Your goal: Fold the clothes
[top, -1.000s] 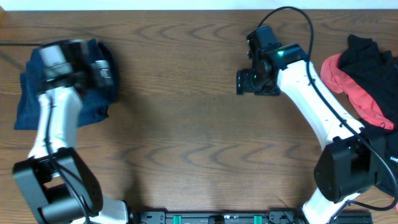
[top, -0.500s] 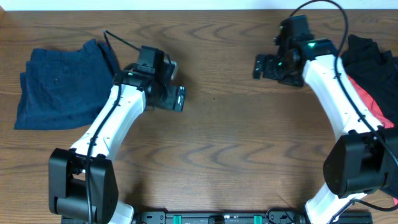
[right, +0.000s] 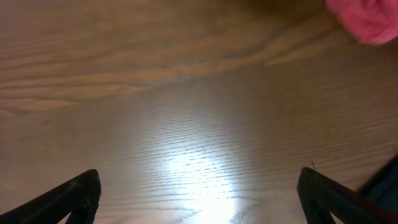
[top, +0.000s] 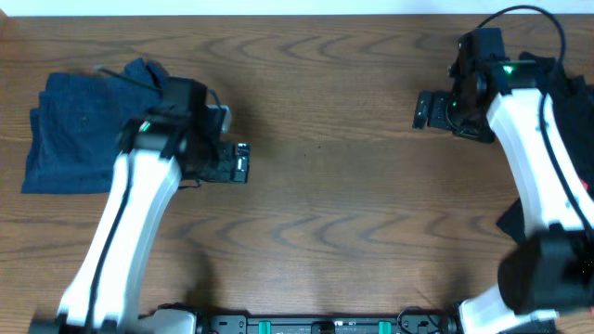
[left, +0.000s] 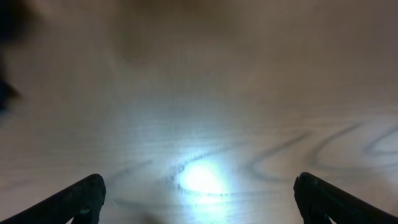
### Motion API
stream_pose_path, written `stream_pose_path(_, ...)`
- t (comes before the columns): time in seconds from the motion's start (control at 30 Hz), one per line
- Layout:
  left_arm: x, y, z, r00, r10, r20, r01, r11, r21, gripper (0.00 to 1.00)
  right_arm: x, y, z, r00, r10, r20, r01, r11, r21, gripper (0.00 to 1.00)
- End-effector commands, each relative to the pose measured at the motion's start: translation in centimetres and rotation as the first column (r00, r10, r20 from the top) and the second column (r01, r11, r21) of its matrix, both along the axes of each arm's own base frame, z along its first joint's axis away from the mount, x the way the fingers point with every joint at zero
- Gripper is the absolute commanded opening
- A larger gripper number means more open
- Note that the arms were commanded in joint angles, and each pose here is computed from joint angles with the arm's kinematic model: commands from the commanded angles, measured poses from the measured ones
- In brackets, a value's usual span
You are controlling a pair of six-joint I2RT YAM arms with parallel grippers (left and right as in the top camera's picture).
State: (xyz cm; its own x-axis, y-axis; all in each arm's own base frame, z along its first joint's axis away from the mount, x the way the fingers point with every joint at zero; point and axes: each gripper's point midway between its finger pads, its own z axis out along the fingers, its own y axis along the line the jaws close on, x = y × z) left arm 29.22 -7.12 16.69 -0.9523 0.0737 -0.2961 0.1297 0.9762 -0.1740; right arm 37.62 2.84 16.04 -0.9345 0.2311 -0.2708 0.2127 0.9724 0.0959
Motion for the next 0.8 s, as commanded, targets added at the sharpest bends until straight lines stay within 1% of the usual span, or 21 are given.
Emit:
stream_pose_path(0.0, -1.2, 1.2, 2.7, 0.987, 0.013, 0.158, -0.019, 0.999, 0.034, 0.98, -1.8, 0.6, 3.4, 0.993, 0.014, 0.12, -0.01, 0.999, -0.034, 0.99)
stream_pose_path(0.1, -2.3, 1.4, 4.1, 0.962, 0.018, 0.274, -0.022, 1.0, 0.015, 0.98, -3.8, 0.7, 4.8, 0.98, -0.008, 0.2, 0.017, 0.999, -0.045, 0.99)
stream_pose_path(0.23, -4.3, 2.0, 4.5, 0.923, 0.029, 0.383, -0.035, 0.999, 0.009, 0.98, -7.1, 1.0, 6.3, 0.945, 0.003, 0.328, 0.009, 0.999, -0.034, 0.99)
stream_pose_path(0.37, -6.2, 2.3, 4.4, 0.886, 0.039, 0.462, -0.039, 0.999, -0.01, 0.98, -9.7, 0.1, 6.9, 0.898, -0.002, 0.439, 0.031, 0.998, -0.059, 0.99)
stream_pose_path(0.47, -6.8, 2.4, 4.8, 0.861, 0.042, 0.507, -0.037, 0.999, -0.019, 0.98, -11.3, -0.4, 7.0, 0.867, -0.009, 0.498, 0.038, 0.998, -0.049, 0.99)
stream_pose_path(0.57, -6.6, 2.3, 5.5, 0.841, 0.045, 0.538, -0.036, 0.999, -0.027, 0.98, -12.4, -0.6, 6.8, 0.854, -0.012, 0.52, 0.039, 0.998, -0.042, 0.99)
stream_pose_path(0.63, -6.4, 2.3, 5.5, 0.84, 0.045, 0.541, -0.036, 0.999, -0.027, 0.98, -12.8, -0.7, 6.6, 0.852, -0.012, 0.524, 0.039, 0.998, -0.041, 0.99)
stream_pose_path(0.77, -6.4, 2.3, 5.4, 0.844, 0.044, 0.534, -0.036, 0.999, -0.026, 0.98, -13.7, -0.9, 5.7, 0.875, -0.007, 0.484, 0.037, 0.998, -0.053, 0.99)
